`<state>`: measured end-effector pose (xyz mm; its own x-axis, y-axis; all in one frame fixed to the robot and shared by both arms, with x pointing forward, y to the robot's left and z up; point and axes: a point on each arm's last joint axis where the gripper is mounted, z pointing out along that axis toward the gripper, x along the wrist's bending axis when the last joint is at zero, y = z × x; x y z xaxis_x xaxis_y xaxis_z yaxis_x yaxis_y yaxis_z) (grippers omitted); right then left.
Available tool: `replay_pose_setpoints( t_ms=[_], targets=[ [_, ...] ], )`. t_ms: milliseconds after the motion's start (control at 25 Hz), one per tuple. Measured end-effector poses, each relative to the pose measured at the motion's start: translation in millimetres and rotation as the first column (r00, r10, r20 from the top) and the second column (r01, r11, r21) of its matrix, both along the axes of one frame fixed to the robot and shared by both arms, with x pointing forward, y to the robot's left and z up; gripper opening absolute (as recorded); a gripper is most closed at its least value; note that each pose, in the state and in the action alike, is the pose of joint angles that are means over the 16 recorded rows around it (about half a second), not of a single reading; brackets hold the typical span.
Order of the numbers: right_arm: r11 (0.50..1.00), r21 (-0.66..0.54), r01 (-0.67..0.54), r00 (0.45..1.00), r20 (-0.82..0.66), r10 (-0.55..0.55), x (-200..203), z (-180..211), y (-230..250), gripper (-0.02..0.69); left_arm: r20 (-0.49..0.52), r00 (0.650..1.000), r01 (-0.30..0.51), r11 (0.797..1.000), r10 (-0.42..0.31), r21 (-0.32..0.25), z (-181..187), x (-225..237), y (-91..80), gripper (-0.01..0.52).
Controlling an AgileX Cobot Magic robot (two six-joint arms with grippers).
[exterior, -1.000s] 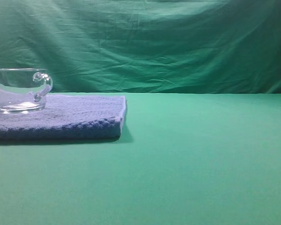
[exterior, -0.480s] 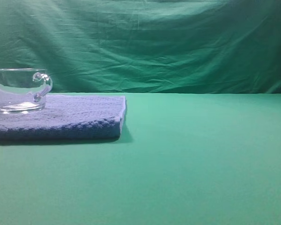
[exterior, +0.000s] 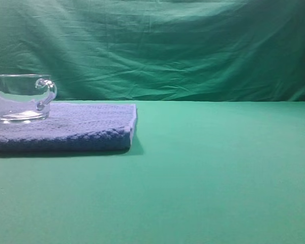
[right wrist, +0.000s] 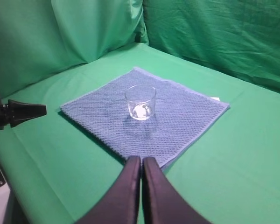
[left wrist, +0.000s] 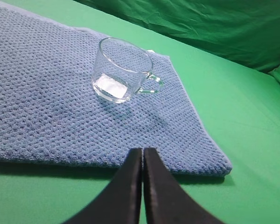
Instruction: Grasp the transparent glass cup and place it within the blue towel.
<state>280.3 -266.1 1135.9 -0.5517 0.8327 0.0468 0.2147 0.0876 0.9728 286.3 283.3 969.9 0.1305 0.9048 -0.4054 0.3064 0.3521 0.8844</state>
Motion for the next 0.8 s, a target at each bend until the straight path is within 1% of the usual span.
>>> replay_pose_setpoints(
  t_ms=[160,280,400,600,800],
  targets=[
    [0.988,0.015,0.155,0.988,0.024,-0.155,-1.6,-21.9,-9.4,0.0,0.0,1.0,0.0,1.0,0.0,0.0,0.0,0.0,0.0,0.0],
    [0.965,0.014,0.262,0.965,0.029,-0.262,-4.6,-43.5,-15.6,0.0,0.0,1.0,0.0,1.0,0.0,0.0,0.0,0.0,0.0,0.0],
    [0.938,0.005,0.346,0.938,0.024,-0.346,-6.6,-68.1,-19.8,0.0,0.0,1.0,0.0,1.0,0.0,0.0,0.0,0.0,0.0,0.0],
    [0.902,-0.019,0.432,0.902,0.002,-0.432,-3.7,-110.7,-23.6,0.0,0.0,1.0,0.0,1.0,0.0,0.0,0.0,0.0,0.0,0.0],
    [0.883,-0.044,0.467,0.883,-0.029,-0.468,3.1,-149.8,-25.4,0.0,0.0,1.0,0.0,1.0,0.0,0.0,0.0,0.0,0.0,0.0]
  ],
)
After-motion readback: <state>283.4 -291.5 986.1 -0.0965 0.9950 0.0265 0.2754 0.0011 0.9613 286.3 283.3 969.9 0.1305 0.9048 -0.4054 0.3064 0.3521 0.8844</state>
